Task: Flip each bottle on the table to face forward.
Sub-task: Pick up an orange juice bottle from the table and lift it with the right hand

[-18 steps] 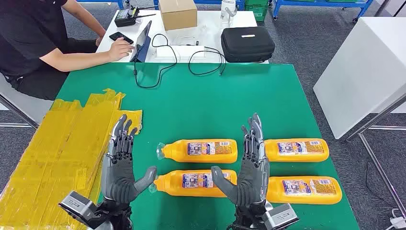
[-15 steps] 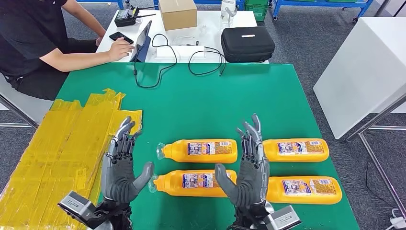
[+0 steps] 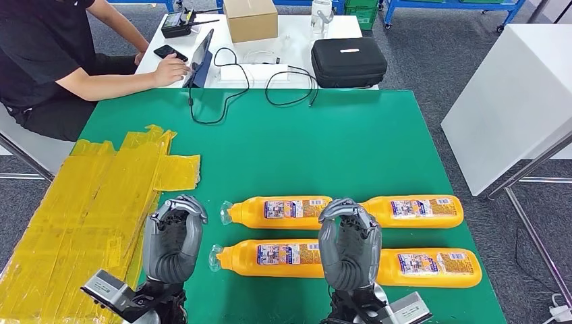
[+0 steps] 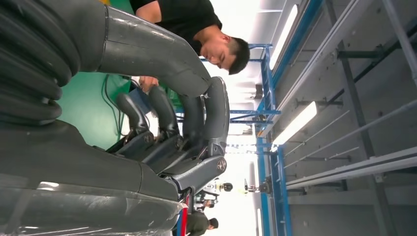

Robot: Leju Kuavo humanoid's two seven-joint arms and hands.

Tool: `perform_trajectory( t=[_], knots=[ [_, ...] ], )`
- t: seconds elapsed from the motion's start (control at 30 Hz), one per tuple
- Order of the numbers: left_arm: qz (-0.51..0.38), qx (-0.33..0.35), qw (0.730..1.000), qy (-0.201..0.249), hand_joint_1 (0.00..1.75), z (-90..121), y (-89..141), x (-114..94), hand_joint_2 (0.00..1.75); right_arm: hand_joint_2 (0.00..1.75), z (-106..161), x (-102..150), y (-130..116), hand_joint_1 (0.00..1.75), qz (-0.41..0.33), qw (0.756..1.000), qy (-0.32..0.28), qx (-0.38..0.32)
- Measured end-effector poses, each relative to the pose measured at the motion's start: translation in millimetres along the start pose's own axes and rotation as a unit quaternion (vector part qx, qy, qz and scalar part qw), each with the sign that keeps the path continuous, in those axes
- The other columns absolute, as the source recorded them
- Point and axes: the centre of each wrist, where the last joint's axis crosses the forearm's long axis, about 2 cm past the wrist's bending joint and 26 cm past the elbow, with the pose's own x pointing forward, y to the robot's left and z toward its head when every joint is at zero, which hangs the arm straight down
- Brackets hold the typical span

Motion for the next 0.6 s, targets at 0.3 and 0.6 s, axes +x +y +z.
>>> perform_trajectory(
  t=[0.3,0.6],
  knots=[
    [0.0,0.0,1.0,-0.004,1.75,-0.6,-0.6,0.1,1.75,1.75,0.0,0.1,0.0,1.75,-0.002,1.0,-0.007,0.0],
    [0.0,0.0,1.0,-0.005,1.75,-0.6,-0.6,0.1,1.75,1.75,-0.1,0.1,0.0,1.75,-0.004,1.0,-0.009,-0.002]
  ],
)
